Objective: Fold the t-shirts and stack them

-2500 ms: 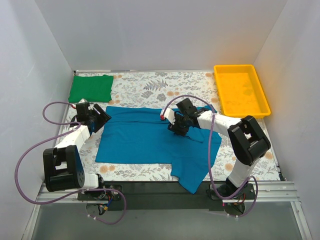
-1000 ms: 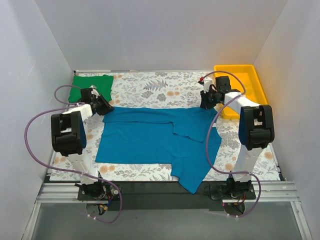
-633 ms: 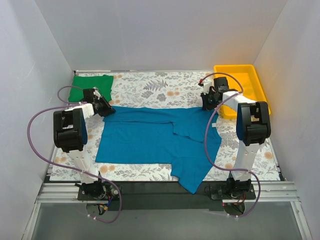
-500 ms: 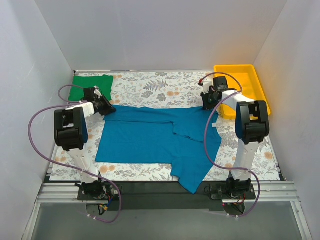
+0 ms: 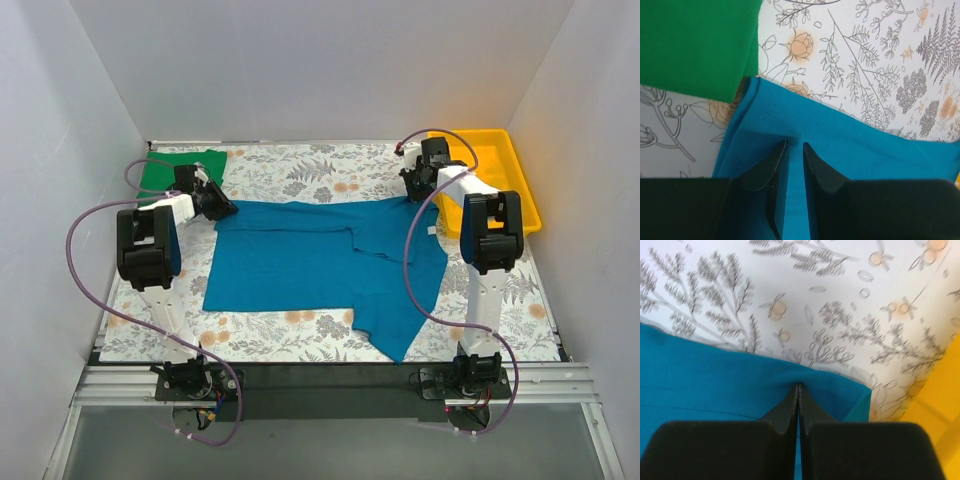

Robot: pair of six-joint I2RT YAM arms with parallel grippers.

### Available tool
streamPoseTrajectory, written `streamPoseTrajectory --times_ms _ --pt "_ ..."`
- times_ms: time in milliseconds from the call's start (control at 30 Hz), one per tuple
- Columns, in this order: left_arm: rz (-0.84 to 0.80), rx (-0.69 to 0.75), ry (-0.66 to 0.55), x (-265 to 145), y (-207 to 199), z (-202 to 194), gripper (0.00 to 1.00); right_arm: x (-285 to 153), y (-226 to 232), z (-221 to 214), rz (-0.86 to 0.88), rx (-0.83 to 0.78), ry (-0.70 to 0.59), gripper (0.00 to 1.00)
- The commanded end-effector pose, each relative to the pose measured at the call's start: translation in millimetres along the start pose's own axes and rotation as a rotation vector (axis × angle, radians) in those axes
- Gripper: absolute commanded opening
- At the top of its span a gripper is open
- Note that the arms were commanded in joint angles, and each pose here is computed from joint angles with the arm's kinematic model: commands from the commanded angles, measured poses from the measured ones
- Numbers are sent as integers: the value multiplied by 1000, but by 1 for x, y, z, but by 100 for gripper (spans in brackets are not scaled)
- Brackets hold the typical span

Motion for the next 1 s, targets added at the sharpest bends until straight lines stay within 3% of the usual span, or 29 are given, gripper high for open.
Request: streamPoseTrajectory --times_ms 0,233,400,533,600,633,667,733,800,833,867,967 --pt "37 -18 44 8 4 -6 17 8 -19 8 -78 -1 20 1" --pt "-6 8 -9 -1 -12 10 21 -6 -3 42 37 -55 -70 1" --pt "-86 94 -195 -56 -49 46 37 -47 30 64 145 -137 -169 25" --pt "-110 160 -374 -131 -79 68 55 -89 64 73 190 -229 -231 39" --pt "-71 159 -387 -148 -72 52 62 -103 82 67 228 -277 -233 43" --pt "-82 165 -435 -173 -78 51 68 -115 102 51 287 -326 -225 45" --pt "-49 136 -405 -171 -62 29 81 -123 114 41 339 -365 -222 46" --pt "-23 45 -433 -194 -55 11 98 -154 152 10 511 -535 -225 48" --pt "7 -32 -352 -189 -31 -31 98 -159 172 -48 617 -629 -144 49" --pt "-36 -61 -340 -197 -35 -44 98 -178 177 -61 638 -751 -186 49" --pt "-48 -93 -320 -198 -34 -56 98 -173 180 -104 685 -767 -123 49" --pt "-82 -184 -222 -201 -30 -98 93 -193 188 -145 718 -889 -141 50"
Point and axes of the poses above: each gripper's point midway between its finger pads, its own x axis out along the fingers, its own y axis along the line the jaws close on, z = x × y, the point moved 3 cm from there along -x, back along the fingers, and after that the axes turned 7 degrees about x, right-handed, at the moved point
